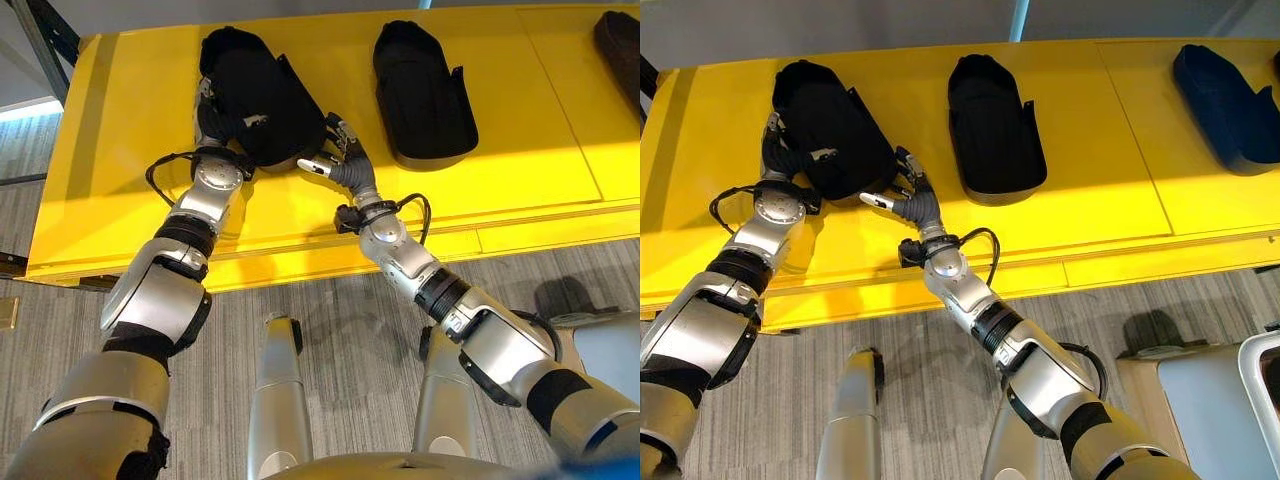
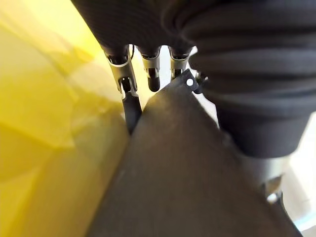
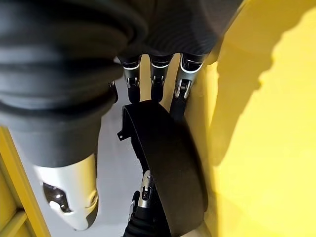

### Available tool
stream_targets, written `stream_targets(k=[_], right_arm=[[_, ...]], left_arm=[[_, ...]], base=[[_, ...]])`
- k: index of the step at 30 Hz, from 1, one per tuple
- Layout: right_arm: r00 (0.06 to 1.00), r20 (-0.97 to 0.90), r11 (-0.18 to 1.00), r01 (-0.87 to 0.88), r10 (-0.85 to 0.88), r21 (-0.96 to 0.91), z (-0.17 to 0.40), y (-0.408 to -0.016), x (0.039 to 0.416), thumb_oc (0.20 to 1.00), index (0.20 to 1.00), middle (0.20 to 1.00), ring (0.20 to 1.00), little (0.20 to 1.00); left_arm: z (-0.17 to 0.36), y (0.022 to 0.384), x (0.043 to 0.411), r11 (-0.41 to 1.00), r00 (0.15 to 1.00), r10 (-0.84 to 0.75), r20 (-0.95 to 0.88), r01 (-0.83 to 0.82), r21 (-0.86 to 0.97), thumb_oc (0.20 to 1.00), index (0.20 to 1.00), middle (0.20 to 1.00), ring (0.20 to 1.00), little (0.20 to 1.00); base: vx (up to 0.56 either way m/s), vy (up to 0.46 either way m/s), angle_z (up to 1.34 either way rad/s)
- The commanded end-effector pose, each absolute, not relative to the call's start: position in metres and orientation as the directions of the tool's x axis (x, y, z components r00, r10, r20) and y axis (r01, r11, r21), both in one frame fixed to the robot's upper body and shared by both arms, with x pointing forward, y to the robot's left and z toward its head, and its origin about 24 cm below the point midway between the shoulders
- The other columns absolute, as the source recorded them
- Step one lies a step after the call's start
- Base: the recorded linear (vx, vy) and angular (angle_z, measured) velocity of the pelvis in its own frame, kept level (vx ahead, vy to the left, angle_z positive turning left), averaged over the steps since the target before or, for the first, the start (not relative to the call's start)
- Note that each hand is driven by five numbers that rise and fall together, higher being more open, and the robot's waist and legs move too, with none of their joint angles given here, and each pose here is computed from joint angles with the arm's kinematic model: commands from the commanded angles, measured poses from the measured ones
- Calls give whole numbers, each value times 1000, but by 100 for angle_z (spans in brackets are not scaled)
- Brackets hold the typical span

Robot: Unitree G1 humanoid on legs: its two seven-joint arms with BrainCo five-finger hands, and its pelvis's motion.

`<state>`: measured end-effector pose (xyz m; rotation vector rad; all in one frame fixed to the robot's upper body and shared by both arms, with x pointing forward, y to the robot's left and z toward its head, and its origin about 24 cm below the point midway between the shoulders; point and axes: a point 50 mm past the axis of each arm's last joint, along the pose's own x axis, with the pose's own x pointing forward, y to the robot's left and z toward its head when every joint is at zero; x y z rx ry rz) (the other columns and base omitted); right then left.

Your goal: Move parts from the plastic box to the shelf.

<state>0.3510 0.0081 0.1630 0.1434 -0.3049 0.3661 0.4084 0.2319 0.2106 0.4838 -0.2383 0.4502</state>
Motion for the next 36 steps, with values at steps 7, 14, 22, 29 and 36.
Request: stream_targets(k=[7, 14, 22, 29, 36], right_arm=[[827, 255, 839, -536, 500, 93, 137, 42, 323, 1000, 1000, 1000, 1000, 1000], [806, 258, 817, -569, 533, 88, 135, 45, 317, 1000, 1000, 1000, 1000, 1000], [781, 249, 790, -607, 573, 84, 131, 50, 310, 1000, 1000, 1000, 1000, 1000], [742, 242, 742, -661, 625, 111, 126, 62, 299, 1000, 1000, 1000, 1000, 1000], [713, 240, 716, -692, 659, 91, 125, 69, 293, 1000, 1000, 1000, 1000, 1000]], left_arm=[[245, 247, 409, 693, 846, 357, 396, -524, 495, 1000, 1000, 1000, 1000, 1000], [254, 252, 408, 664, 834, 359, 419, -544, 514, 1000, 1000, 1000, 1000, 1000], [260, 259, 407, 639, 826, 370, 426, -559, 529, 1000, 1000, 1000, 1000, 1000], [272, 262, 406, 597, 811, 368, 454, -581, 553, 1000, 1000, 1000, 1000, 1000], [289, 265, 403, 565, 793, 352, 498, -604, 562, 1000, 1000, 1000, 1000, 1000]], base=[[0, 0, 0], [0, 0, 0], [0, 0, 0], [0, 0, 0], [0, 0, 0]])
